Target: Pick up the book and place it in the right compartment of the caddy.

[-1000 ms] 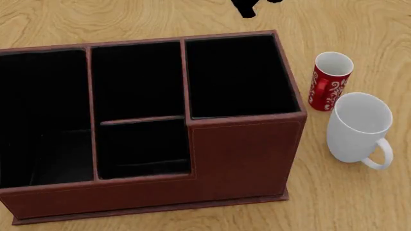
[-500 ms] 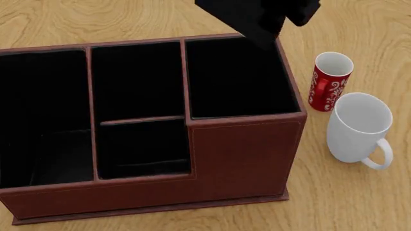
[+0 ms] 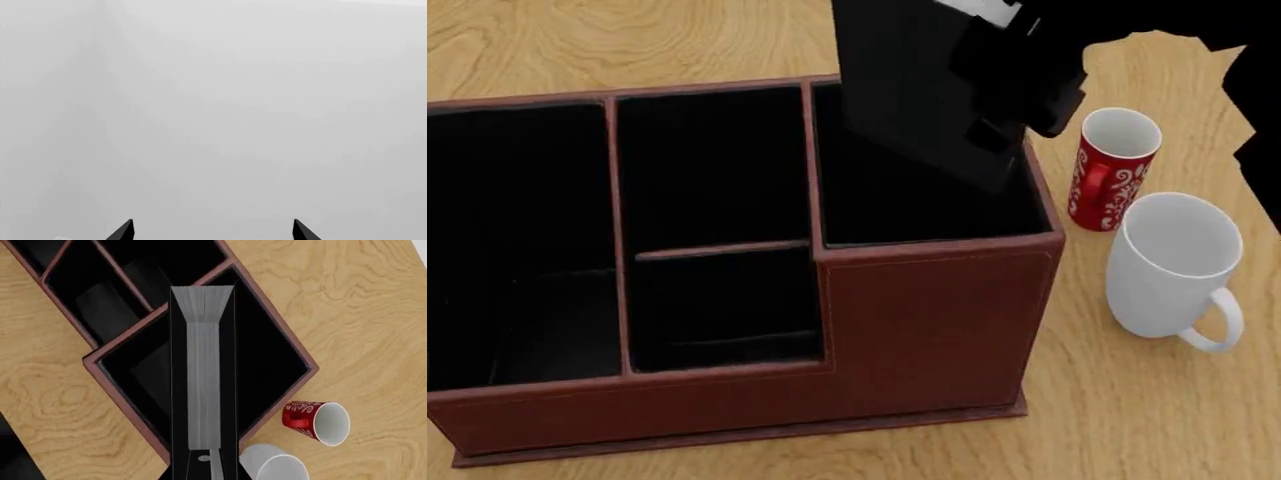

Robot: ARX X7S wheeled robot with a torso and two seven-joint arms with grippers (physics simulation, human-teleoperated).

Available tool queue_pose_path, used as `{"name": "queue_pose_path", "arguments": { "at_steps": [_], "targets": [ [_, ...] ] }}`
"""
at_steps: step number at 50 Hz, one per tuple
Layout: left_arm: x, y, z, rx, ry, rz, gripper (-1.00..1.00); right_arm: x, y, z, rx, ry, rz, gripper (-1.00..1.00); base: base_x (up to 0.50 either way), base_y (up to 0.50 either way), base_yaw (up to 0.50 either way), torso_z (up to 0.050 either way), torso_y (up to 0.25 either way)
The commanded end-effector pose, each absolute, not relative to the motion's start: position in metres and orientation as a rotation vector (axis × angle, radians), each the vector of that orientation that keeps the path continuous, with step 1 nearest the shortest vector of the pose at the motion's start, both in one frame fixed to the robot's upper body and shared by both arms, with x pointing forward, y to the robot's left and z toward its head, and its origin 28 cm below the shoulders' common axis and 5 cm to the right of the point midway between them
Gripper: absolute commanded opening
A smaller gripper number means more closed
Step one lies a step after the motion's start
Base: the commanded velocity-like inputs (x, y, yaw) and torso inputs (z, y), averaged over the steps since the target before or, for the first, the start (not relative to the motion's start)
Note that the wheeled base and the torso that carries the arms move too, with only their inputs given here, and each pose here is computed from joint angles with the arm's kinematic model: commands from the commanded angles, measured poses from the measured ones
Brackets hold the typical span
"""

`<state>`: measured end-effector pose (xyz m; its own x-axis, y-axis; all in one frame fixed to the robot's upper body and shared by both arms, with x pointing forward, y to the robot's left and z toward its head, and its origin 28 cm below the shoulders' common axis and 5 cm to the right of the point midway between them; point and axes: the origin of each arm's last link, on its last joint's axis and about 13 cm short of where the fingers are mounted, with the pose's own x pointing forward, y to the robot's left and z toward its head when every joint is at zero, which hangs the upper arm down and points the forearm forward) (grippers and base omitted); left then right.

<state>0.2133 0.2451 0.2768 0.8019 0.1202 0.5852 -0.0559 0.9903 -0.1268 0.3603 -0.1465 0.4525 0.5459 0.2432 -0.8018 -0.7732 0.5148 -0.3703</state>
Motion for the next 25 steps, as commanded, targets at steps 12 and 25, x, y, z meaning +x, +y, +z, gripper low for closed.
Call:
{"name": "queue_pose_path", "arguments": {
  "at_steps": [12, 25],
  "targets": [
    [0.216, 0.247, 0.274, -0.101, -0.626, 0.110, 1.00, 0.381, -0.134, 0.425, -0.854, 0.768, 0.756, -1.00, 0.00, 0.00, 0.00, 0.000, 0.002],
    [0.216, 0.249, 0.271, -0.098, -0.618, 0.120, 1.00, 0.394, -0.135, 0.406, -0.867, 0.790, 0.748, -1.00, 0.00, 0.00, 0.00, 0.001, 0.001]
  ]
}}
